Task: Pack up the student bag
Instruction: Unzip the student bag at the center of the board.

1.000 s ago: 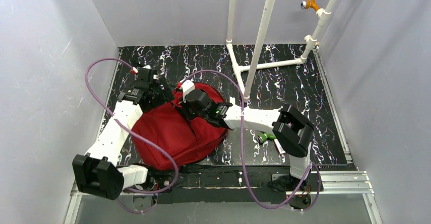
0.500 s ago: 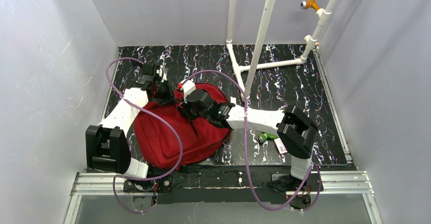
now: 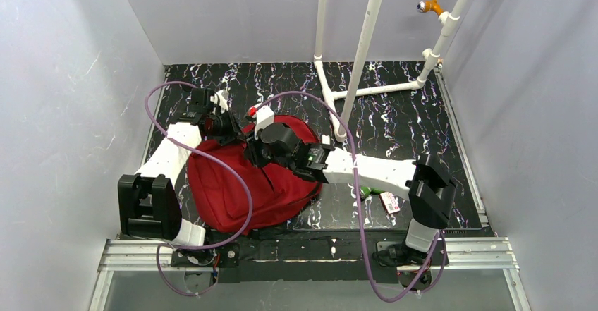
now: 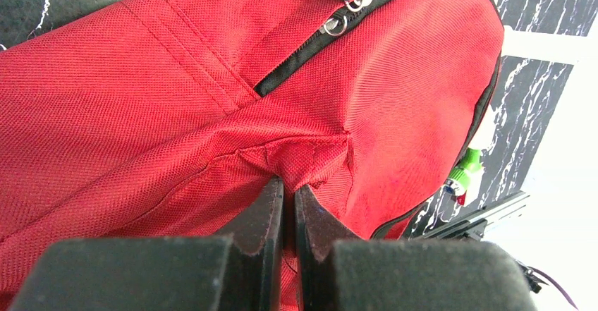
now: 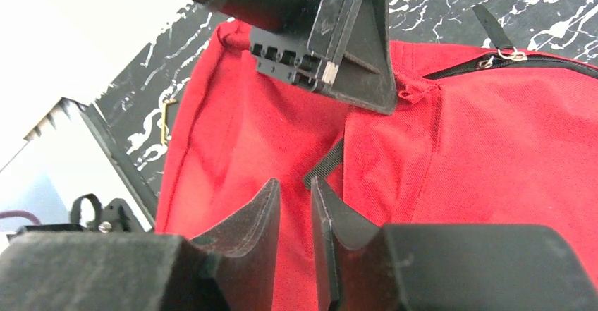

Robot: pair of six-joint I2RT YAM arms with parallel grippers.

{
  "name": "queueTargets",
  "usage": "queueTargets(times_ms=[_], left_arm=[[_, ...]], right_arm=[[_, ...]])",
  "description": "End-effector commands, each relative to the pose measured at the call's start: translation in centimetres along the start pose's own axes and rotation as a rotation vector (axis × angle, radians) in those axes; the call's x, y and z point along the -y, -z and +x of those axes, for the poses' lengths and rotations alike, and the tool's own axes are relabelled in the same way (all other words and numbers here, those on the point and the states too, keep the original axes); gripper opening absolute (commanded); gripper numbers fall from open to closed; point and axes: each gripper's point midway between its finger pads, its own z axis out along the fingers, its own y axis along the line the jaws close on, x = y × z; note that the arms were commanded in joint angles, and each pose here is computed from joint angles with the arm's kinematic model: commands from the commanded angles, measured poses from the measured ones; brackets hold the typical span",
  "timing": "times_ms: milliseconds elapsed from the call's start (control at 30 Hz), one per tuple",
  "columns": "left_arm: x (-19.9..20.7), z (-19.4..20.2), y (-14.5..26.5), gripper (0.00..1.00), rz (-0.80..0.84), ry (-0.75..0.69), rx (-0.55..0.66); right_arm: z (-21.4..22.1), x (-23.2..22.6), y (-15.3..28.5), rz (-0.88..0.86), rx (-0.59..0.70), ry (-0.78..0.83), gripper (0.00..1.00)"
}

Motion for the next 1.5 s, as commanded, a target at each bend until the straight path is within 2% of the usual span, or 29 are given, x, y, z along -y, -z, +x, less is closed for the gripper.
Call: queueTargets(times_ms=[0,133,333,467,533,567,600,633,733,800,1000,1133,1467], left_arm=[[1.3,-0.3,0.6,0.0,0.086,0.016,0.008],[1.4,-0.3,0.7,0.0,0.092,0.023,0.007],[1.4,-0.1,0.7,0.0,0.098,0.026,0.008],[1.3,-0.1,0.7,0.0,0.093,0.026,0.011],[1.3,0.0,0.6,0.0,0.093,0.032,0.006],[1.3,0.0,0.5,0.0,0.095,0.032,0.004],[1.4,0.0,0.5,0.0,0.099,0.034,0.0],[1.4,0.0,0.5,0.0,0.099,0.035,0.001],[1.3,0.0,0.5,0.0,0.097,0.033,0.004],[1.3,0.1,0.5,0.0,0.098,0.035,0.0],[1.3,0.0,0.6,0.0,0.091,0.031,0.008],[1.3,0.0,0.7,0.0,0.092,0.029,0.01],[1.4,0.0,0.7,0.0,0.096,0.028,0.01]], right_arm=[[-2.7,-1.9,0.1,-0.058,0.05,-0.126,0.28],[-2.0,-1.3,-1.1,-0.033,0.026,-0.2,0.28],[-0.3,0.5,-2.5,0.029,-0.01,-0.395,0.29],[0.6,0.8,-3.4,0.044,-0.051,-0.456,0.31],[1.0,0.6,-3.5,0.037,-0.064,-0.466,0.32],[1.2,0.7,-3.5,0.037,-0.07,-0.462,0.35],[1.7,1.0,-3.5,0.048,-0.075,-0.457,0.43],[2.0,0.9,-3.5,0.037,-0.085,-0.445,0.45],[1.2,-0.3,-2.2,0.048,-0.072,-0.366,0.46],[0.6,-0.5,-0.8,0.1,-0.031,-0.281,0.51],[1.3,-2.0,-1.3,0.032,-0.047,-0.356,0.48],[1.5,-1.5,-1.9,0.054,-0.046,-0.372,0.4],[2.9,0.9,-2.5,0.14,-0.064,-0.415,0.42]])
